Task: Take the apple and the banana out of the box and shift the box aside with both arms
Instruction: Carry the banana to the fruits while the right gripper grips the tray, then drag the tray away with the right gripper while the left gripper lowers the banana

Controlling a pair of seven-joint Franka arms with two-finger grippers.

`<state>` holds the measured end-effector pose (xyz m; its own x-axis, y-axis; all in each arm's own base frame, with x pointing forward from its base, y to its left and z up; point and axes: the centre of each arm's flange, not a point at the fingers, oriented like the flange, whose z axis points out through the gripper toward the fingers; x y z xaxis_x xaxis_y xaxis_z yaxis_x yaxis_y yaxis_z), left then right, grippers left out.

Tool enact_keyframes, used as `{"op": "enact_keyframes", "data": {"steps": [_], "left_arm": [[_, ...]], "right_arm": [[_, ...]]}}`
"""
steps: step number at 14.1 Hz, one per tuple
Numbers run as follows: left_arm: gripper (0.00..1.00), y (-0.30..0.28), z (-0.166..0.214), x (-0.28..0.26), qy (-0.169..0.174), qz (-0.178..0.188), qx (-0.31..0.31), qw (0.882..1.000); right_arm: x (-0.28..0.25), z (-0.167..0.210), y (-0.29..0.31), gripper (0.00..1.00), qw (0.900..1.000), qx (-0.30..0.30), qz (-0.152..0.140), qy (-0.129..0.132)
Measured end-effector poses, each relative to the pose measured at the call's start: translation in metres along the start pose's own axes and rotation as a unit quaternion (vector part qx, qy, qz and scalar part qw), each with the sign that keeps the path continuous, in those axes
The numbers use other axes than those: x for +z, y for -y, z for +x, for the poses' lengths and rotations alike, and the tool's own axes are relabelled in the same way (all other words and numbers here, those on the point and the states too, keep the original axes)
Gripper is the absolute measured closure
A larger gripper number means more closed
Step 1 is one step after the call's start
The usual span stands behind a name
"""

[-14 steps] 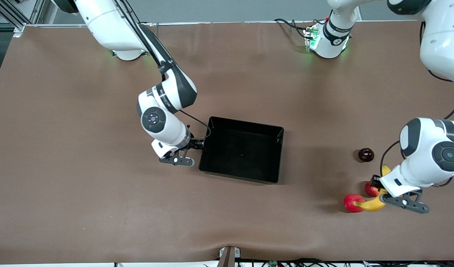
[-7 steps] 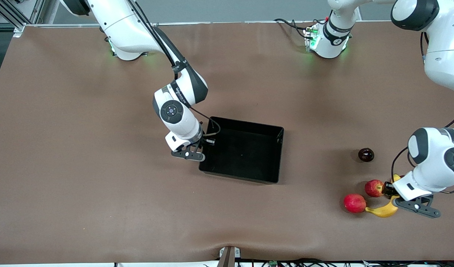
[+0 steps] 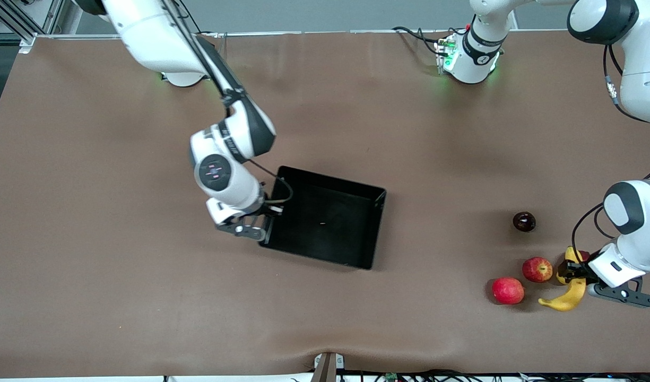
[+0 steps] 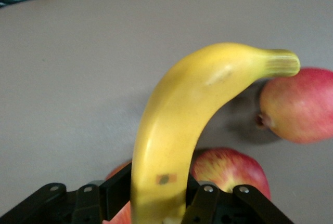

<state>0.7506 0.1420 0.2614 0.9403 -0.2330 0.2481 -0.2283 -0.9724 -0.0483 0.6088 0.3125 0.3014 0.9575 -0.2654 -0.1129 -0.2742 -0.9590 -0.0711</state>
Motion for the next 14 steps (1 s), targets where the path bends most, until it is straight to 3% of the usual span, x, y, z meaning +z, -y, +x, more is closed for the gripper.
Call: {"op": "enact_keyframes", "data": {"steps": [2, 6, 11, 14], "left_arm": [[0.65, 0.002, 0.002, 0.005, -0.02, 0.006, -0.005, 1.0], [0.65, -0.003, 0.006, 0.004, -0.029, 0.007, -0.01, 1.0], [0.65, -0.027, 0.031, -0.009, -0.048, 0.019, 0.019, 0.998], [0.65, -0.042, 0.048, -0.001, -0.062, 0.065, 0.057, 0.994]], "right_arm": [[-0.036, 0.018, -0.042, 0.94, 1.0, 0.006, -0.013, 0.024], [-0.104, 0.058, -0.155, 0.94, 0.998, -0.012, -0.014, 0.062], [-0.137, 0.105, -0.367, 0.94, 0.993, -0.084, 0.027, 0.082], [-0.116, 0.105, -0.463, 0.94, 0.991, -0.092, 0.045, 0.084]]}}
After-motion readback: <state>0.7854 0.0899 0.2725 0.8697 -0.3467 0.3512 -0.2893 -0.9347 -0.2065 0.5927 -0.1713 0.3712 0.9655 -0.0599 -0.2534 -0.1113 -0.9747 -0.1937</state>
